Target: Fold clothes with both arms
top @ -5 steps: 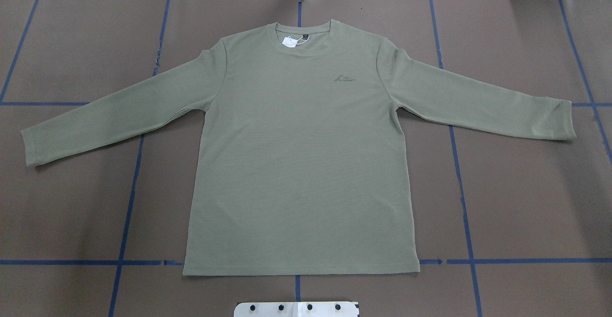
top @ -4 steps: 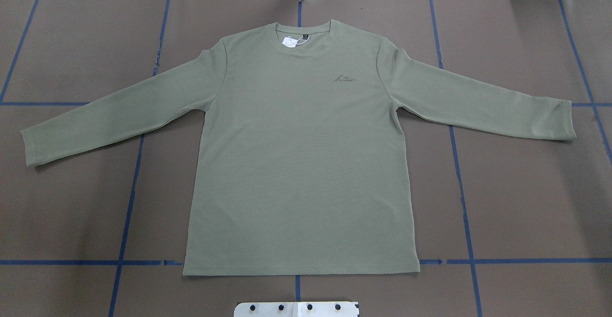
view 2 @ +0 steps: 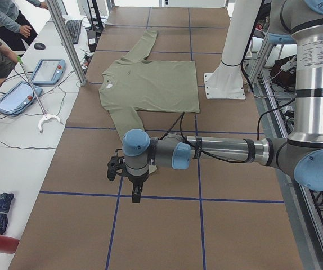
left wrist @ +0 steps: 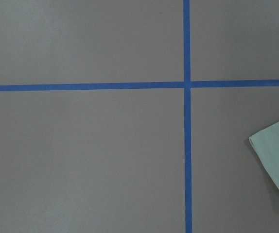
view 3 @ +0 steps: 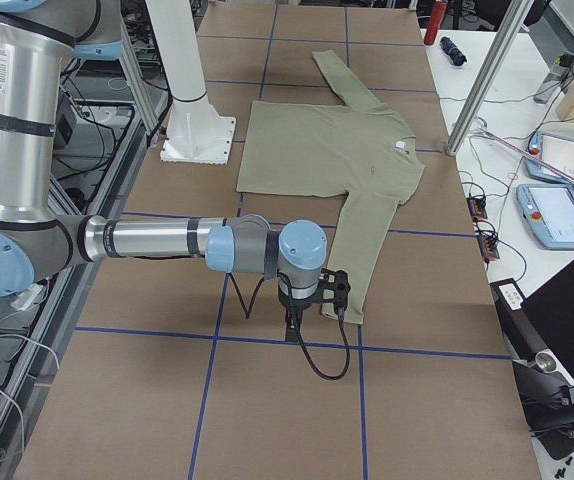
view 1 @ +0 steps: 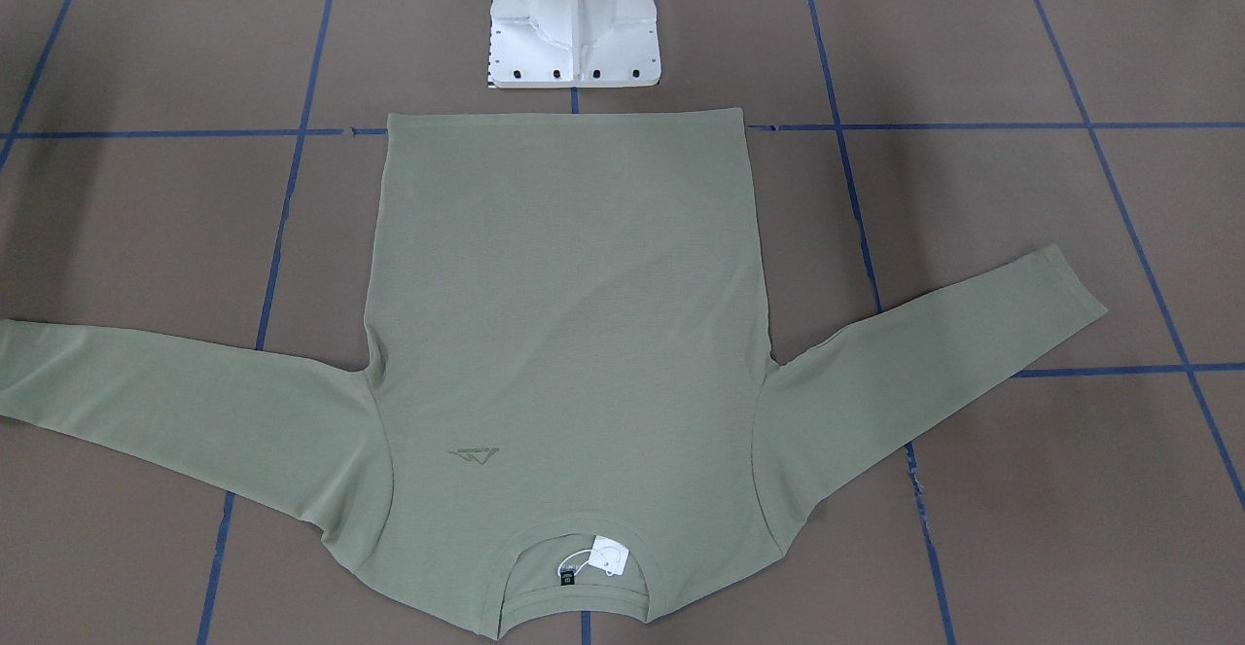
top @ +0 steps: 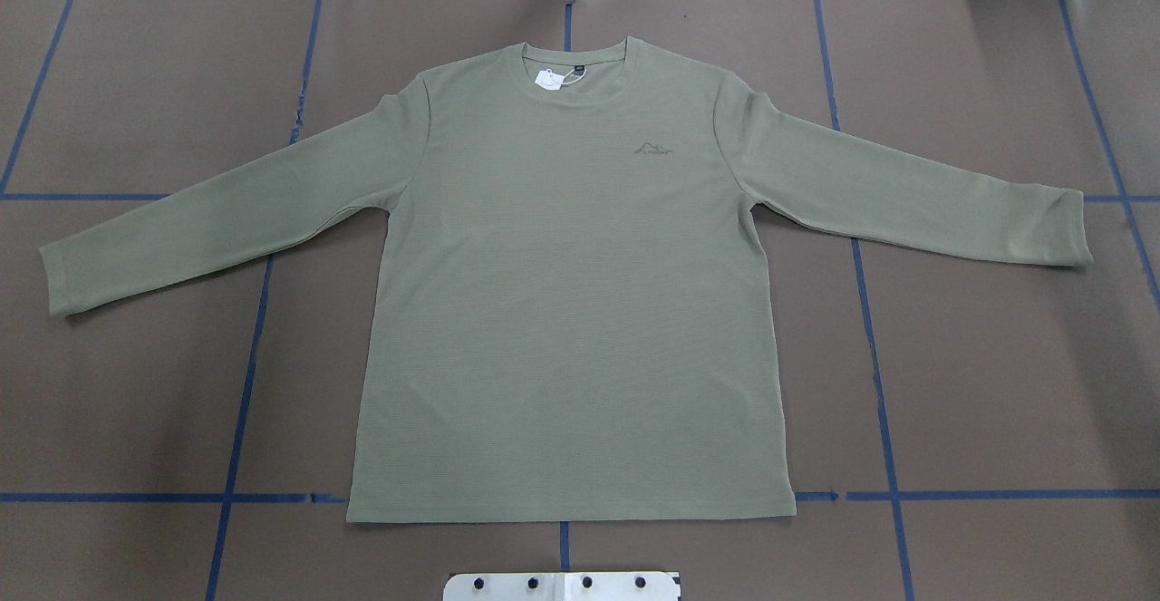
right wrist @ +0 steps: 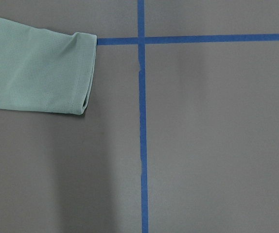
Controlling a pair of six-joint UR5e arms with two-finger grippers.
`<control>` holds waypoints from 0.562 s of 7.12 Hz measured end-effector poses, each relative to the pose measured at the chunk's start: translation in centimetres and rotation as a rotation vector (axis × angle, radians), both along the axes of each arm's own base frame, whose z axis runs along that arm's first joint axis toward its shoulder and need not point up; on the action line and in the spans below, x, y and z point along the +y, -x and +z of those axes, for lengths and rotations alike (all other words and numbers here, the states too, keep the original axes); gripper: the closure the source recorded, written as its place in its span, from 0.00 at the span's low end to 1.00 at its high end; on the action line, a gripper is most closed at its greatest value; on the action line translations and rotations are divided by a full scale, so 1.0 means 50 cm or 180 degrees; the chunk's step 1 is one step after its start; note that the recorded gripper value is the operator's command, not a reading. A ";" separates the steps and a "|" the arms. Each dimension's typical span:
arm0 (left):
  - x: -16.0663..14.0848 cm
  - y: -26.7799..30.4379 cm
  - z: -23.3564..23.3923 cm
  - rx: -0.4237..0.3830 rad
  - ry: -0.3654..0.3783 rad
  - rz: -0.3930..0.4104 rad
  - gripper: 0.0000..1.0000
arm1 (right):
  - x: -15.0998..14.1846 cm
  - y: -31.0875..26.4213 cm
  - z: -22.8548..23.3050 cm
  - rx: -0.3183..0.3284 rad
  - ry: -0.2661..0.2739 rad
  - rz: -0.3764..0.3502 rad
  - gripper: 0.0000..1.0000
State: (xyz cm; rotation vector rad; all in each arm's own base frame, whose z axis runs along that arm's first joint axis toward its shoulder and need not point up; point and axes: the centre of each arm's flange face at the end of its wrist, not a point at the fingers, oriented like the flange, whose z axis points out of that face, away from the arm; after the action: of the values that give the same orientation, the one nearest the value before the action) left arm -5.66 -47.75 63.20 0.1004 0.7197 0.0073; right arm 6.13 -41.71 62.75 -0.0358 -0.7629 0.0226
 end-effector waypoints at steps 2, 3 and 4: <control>-0.027 -0.009 -0.031 0.0009 -0.0217 0.0020 0.00 | -0.033 0.003 -0.026 -0.0014 -0.0095 0.0005 0.00; -0.041 -0.027 -0.051 0.0074 -0.0288 0.0078 0.00 | -0.056 0.009 -0.040 -0.0082 -0.0164 0.0000 0.00; -0.046 -0.046 -0.062 0.0231 -0.0304 0.0144 0.00 | -0.072 0.019 -0.035 -0.0203 -0.0238 -0.0016 0.00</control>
State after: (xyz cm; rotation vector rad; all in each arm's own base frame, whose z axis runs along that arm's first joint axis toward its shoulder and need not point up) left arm -3.37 -50.06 60.08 0.1764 0.7940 0.0815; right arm 5.19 -45.30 60.99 0.0328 -0.8268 -0.0119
